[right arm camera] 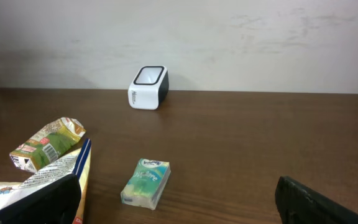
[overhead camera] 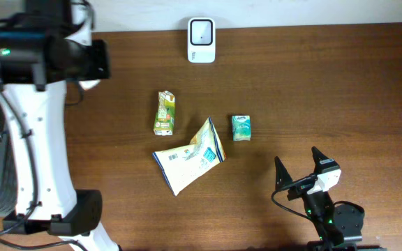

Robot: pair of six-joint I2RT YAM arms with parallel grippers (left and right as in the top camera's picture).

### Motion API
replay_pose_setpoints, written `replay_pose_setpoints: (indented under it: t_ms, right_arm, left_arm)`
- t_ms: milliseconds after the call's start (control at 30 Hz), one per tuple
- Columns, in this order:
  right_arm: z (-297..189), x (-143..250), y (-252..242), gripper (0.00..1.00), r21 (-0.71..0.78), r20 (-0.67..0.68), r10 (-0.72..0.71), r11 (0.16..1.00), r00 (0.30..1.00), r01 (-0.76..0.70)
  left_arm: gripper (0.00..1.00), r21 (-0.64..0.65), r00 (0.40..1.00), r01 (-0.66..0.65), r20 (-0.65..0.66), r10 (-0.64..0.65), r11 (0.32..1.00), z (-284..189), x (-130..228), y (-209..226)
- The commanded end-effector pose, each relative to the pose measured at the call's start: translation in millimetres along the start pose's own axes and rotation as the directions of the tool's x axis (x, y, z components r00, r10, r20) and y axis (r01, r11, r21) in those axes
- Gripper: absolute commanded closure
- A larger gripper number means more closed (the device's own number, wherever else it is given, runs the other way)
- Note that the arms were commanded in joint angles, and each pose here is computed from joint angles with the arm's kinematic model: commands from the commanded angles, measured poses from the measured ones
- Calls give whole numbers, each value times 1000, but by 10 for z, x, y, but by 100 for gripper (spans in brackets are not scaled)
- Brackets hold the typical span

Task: Scan the item barcode
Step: 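Carry the orange carton with the left gripper and set it near the snack bag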

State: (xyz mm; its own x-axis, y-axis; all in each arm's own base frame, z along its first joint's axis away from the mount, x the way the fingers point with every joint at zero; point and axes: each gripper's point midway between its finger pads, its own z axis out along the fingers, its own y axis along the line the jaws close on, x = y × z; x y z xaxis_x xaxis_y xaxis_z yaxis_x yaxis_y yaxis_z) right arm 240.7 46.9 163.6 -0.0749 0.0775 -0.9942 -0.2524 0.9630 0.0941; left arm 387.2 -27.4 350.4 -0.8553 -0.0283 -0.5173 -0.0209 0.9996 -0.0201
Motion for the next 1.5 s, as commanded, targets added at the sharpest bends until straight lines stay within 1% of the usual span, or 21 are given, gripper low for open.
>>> replay_pose_setpoints:
  t_ms: [0,133,233,367,400,500,567,600,667,700,733,800,933,1033,1067,1200,1300,1367,1467]
  right_arm:
    - [2,27,20,1,-10,-5,4,1000,1000,-4]
    - [2,27,20,1,-10,-5,4,1000,1000,-4]
    - [2,27,20,1,-10,-5,4,1000,1000,-4]
    - [2,27,20,1,-10,-5,4,1000,1000,-4]
    - [2,27,20,1,-10,-5,4,1000,1000,-4]
    - [2,27,20,1,-10,-5,4,1000,1000,-4]
    - [2,27,20,1,-10,-5,4,1000,1000,-4]
    - [2,27,20,1,-10,-5,4,1000,1000,-4]
    - [2,27,20,1,-10,-5,4,1000,1000,-4]
    - [2,27,20,1,-10,-5,4,1000,1000,-4]
    - [2,27,20,1,-10,-5,4,1000,1000,-4]
    - [2,27,20,1,-10,-5,4,1000,1000,-4]
    - [2,27,20,1,-10,-5,4,1000,1000,-4]
    - [2,27,20,1,-10,-5,4,1000,1000,-4]
    - [2,27,20,1,-10,-5,4,1000,1000,-4]
    - [2,27,20,1,-10,-5,4,1000,1000,-4]
    - [2,27,20,1,-10,-5,4,1000,1000,-4]
    - [2,27,20,1,-10,-5,4,1000,1000,-4]
    - [2,27,20,2,-10,-5,4,1000,1000,-4]
  left_arm:
    - [100,-55,994,-46,-104,40,997,301,208,-166]
    - [100,-26,976,-118,-187,111,993,813,417,-491]
    - [100,-22,967,-122,-226,114,992,1182,591,-634]
    - [100,-39,951,-108,-294,92,993,1574,888,-623]
    - [100,-45,941,-114,-325,93,992,1680,1016,-600]
    - [100,-56,917,-123,-388,92,991,1880,1302,-549]
    - [100,-61,909,-125,-408,90,990,1939,1401,-530]
    - [98,-62,907,-125,-412,88,990,1953,1423,-522]
    - [69,-63,908,-121,-410,85,991,1958,1415,-511]
    - [48,-64,909,-121,-407,85,991,1954,1406,-512]
    - [34,-65,910,-121,-405,85,990,1952,1398,-510]
    - [20,-77,912,-126,-401,85,989,1941,1381,-490]
    - [18,-103,930,-130,-357,85,986,1771,1192,-455]
    - [18,-118,955,-121,-284,83,986,1510,948,-436]
    - [11,-112,965,-112,-251,81,987,1384,847,-447]
    - [0,-97,988,-77,-137,63,992,926,542,-429]
    - [1,-102,996,-45,-76,37,994,633,394,-281]
    - [1,-113,998,-45,-58,38,993,492,338,-144]
    - [1,-144,999,-1,-52,-6,990,370,305,105]
